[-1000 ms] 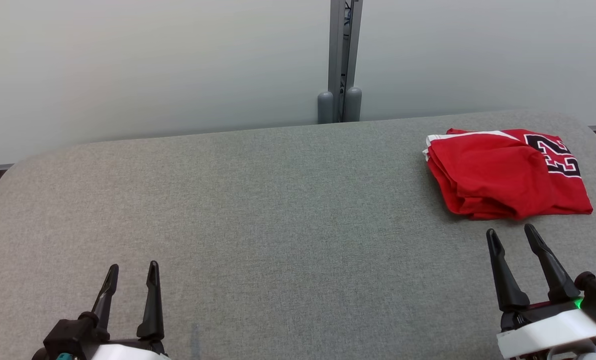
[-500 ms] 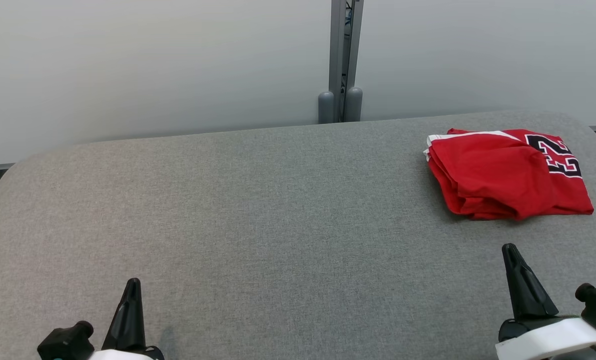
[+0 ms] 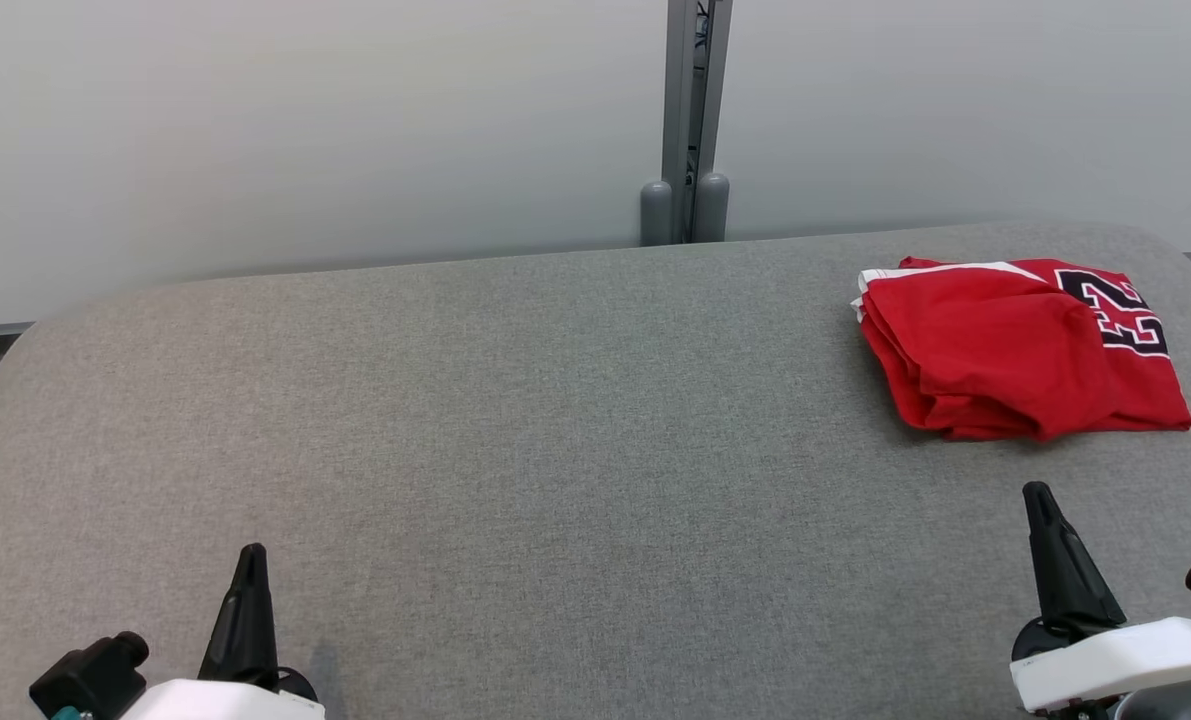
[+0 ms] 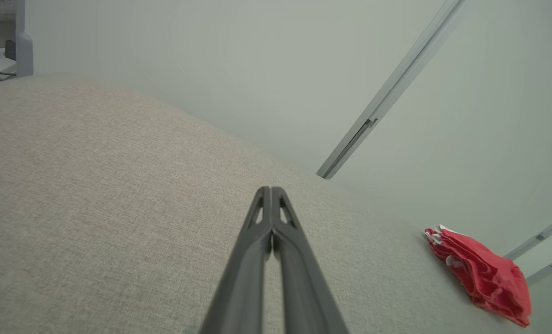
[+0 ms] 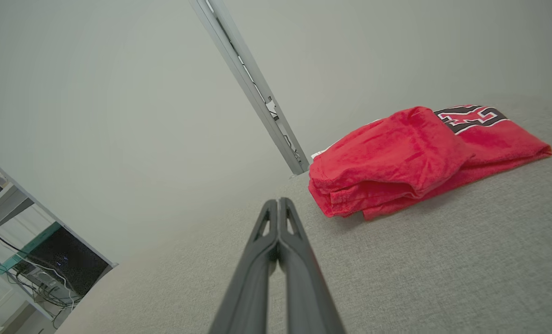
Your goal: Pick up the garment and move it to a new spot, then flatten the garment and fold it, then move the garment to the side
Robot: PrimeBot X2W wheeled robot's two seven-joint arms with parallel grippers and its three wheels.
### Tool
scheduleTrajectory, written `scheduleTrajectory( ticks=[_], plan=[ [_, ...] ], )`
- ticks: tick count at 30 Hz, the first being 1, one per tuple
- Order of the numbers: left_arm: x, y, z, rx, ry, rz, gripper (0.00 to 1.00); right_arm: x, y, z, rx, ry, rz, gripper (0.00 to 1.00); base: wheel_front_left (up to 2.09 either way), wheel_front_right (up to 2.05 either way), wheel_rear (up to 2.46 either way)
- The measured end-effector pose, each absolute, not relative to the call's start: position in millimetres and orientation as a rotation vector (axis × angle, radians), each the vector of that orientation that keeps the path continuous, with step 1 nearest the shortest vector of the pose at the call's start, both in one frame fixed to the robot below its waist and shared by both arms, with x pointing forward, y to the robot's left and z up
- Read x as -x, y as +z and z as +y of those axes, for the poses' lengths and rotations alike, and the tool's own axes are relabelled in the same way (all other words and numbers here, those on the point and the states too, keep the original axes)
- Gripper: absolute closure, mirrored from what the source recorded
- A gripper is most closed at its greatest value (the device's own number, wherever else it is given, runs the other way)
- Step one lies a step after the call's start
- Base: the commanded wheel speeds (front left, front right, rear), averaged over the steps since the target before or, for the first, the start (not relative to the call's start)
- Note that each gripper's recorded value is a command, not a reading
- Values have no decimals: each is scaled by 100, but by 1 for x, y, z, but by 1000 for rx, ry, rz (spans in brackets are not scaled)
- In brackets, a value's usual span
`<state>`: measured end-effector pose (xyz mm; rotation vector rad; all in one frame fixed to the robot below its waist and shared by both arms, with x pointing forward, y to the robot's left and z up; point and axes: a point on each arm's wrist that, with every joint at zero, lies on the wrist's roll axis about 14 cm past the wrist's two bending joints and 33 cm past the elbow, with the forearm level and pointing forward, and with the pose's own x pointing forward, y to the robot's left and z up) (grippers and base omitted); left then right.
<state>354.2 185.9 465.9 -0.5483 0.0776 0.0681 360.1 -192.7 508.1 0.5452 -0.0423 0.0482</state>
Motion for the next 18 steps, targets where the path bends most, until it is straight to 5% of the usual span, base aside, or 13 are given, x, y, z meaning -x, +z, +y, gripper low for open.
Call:
scheduleTrajectory(
  ticks=[18],
  plan=[
    [-363,471,190,817,87,82,100,-366,503,-199,-808,1,-10,100,0,0,0]
  ],
)
